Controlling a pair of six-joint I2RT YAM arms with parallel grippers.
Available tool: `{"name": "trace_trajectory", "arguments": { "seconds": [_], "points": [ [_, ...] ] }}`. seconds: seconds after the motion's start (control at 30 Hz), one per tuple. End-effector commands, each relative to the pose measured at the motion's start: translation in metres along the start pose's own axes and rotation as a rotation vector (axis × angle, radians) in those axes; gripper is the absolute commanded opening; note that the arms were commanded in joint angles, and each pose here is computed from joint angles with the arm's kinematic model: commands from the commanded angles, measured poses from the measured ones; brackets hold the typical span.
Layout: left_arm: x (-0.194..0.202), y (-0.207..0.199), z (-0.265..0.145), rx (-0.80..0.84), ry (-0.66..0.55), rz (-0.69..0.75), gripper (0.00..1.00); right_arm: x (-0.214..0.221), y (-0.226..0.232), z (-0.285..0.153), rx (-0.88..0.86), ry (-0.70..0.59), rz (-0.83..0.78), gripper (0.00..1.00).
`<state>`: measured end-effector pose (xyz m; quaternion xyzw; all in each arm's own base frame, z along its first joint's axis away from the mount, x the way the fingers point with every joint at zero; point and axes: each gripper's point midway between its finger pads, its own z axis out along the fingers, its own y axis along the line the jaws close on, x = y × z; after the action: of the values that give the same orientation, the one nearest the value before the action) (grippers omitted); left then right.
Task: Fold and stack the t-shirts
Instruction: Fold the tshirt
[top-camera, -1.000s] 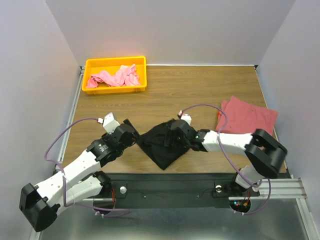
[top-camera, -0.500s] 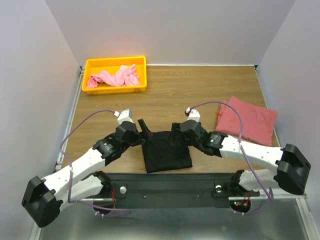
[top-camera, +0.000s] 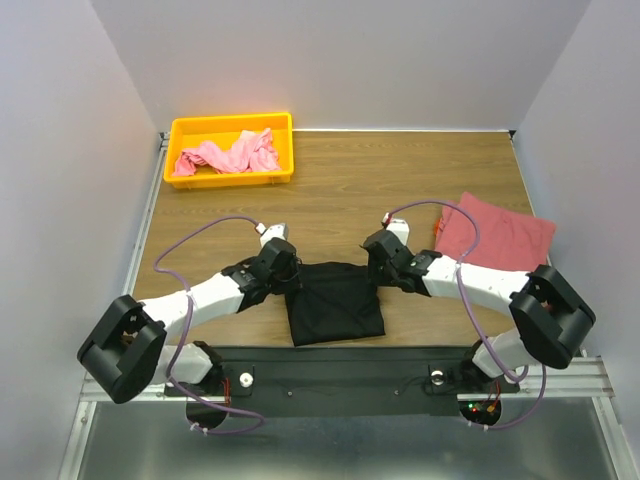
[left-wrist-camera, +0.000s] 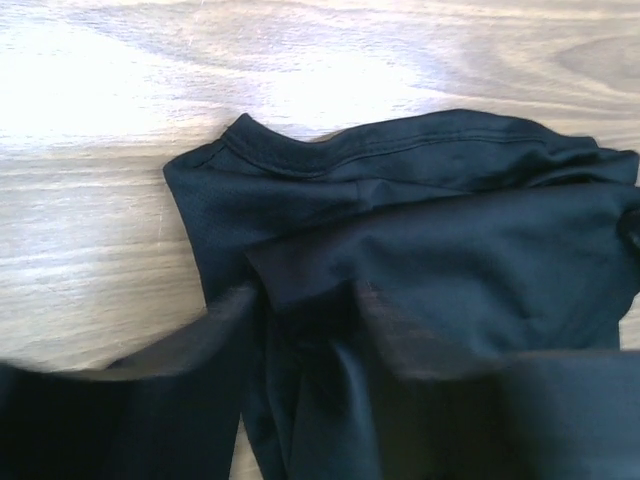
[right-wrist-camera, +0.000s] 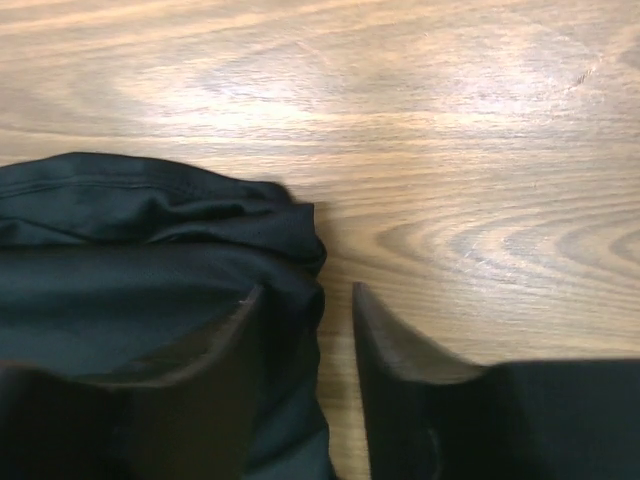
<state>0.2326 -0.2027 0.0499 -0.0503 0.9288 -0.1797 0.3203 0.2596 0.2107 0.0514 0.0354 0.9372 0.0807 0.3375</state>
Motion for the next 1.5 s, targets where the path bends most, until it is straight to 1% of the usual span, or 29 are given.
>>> {"name": "trace_trajectory", "arguments": {
  "seconds": [0.0, 0.03, 0.1, 0.13, 0.2, 0.23, 0.3, 0.57, 0.63, 0.73, 0.8, 0.83, 0.87, 0.93, 0.97, 1.0, 1.03, 1.07, 1.1, 1.13, 1.17, 1.23, 1.3, 1.37, 1.4, 1.43, 1.47],
  "points": [
    [-0.019, -0.017, -0.002, 0.044, -0.045, -0.008, 0.36, -0.012, 0.004, 0.002, 0.003, -0.016, 0.038, 0.36],
    [-0.022, -0.02, -0.003, 0.049, -0.048, -0.012, 0.2, -0.015, 0.007, 0.002, -0.002, -0.019, 0.039, 0.31],
    [-0.023, -0.021, -0.005, 0.053, -0.047, -0.015, 0.05, -0.017, 0.011, -0.002, -0.025, -0.019, 0.042, 0.24],
    [-0.027, -0.024, -0.01, 0.062, -0.055, -0.016, 0.0, -0.02, 0.014, -0.005, -0.04, -0.024, 0.044, 0.17],
    [-0.03, -0.027, -0.015, 0.075, -0.061, -0.017, 0.0, -0.025, 0.016, -0.011, -0.06, -0.036, 0.047, 0.12],
    [-0.032, -0.029, -0.02, 0.087, -0.068, -0.017, 0.0, -0.029, 0.018, -0.017, -0.078, -0.051, 0.053, 0.05],
    [-0.036, -0.03, -0.027, 0.1, -0.081, -0.034, 0.0, -0.032, 0.018, -0.024, -0.096, -0.064, 0.053, 0.0],
    [-0.061, -0.047, -0.069, 0.213, -0.184, -0.068, 0.0, -0.065, 0.032, -0.067, -0.225, -0.167, 0.063, 0.0],
    [-0.068, -0.043, -0.072, 0.191, -0.217, -0.082, 0.0, -0.076, 0.035, -0.073, -0.233, -0.198, 0.063, 0.0],
    [-0.081, -0.031, -0.068, 0.11, -0.268, -0.141, 0.0, -0.09, 0.03, -0.068, -0.167, -0.242, 0.07, 0.0],
    [-0.088, -0.027, -0.062, 0.081, -0.289, -0.153, 0.0, -0.092, 0.026, -0.051, -0.109, -0.231, 0.061, 0.0],
    [-0.092, -0.025, -0.059, 0.066, -0.3, -0.161, 0.0, -0.101, 0.027, -0.048, -0.097, -0.241, 0.071, 0.0],
    [-0.1, -0.014, -0.049, 0.009, -0.323, -0.184, 0.0, -0.106, 0.024, -0.041, -0.058, -0.258, 0.069, 0.0],
    [-0.11, -0.003, -0.039, -0.043, -0.342, -0.209, 0.0, -0.108, 0.016, -0.016, 0.021, -0.25, 0.055, 0.0],
    [-0.12, 0.008, -0.029, -0.082, -0.36, -0.254, 0.0, -0.124, 0.013, -0.009, 0.042, -0.287, 0.076, 0.0],
    [-0.123, 0.014, -0.024, -0.107, -0.368, -0.281, 0.0, -0.12, 0.009, 0.01, 0.068, -0.264, 0.064, 0.0],
    [-0.125, 0.022, -0.014, -0.137, -0.375, -0.308, 0.0, -0.126, 0.019, 0.021, 0.011, -0.266, 0.075, 0.0],
    [-0.125, 0.031, -0.009, -0.165, -0.382, -0.321, 0.0, -0.128, 0.021, 0.031, -0.011, -0.259, 0.08, 0.0],
    [-0.132, 0.036, -0.004, -0.168, -0.401, -0.334, 0.0, -0.13, 0.015, 0.044, -0.023, -0.247, 0.082, 0.0],
    [-0.134, 0.038, 0.001, -0.171, -0.399, -0.337, 0.0, -0.129, 0.02, 0.053, -0.054, -0.232, 0.077, 0.0],
    [-0.134, 0.042, 0.012, -0.185, -0.392, -0.336, 0.0, -0.122, 0.027, 0.071, -0.086, -0.207, 0.066, 0.0],
    [-0.138, 0.048, 0.021, -0.202, -0.379, -0.337, 0.0, -0.13, 0.037, 0.082, -0.106, -0.208, 0.031, 0.0],
    [-0.129, 0.053, 0.038, -0.224, -0.327, -0.324, 0.0, -0.125, 0.038, 0.096, -0.096, -0.19, 0.017, 0.0],
    [-0.129, 0.057, 0.046, -0.242, -0.313, -0.32, 0.0, -0.133, 0.039, 0.098, -0.084, -0.21, 0.018, 0.06],
    [-0.13, 0.056, 0.047, -0.241, -0.312, -0.316, 0.0, -0.138, 0.038, 0.097, -0.073, -0.224, 0.02, 0.11],
    [-0.132, 0.055, 0.046, -0.238, -0.314, -0.315, 0.07, -0.143, 0.04, 0.095, -0.076, -0.236, 0.018, 0.28],
    [-0.134, 0.053, 0.045, -0.228, -0.32, -0.317, 0.15, -0.147, 0.042, 0.092, -0.081, -0.245, 0.018, 0.42]
  ]
}}
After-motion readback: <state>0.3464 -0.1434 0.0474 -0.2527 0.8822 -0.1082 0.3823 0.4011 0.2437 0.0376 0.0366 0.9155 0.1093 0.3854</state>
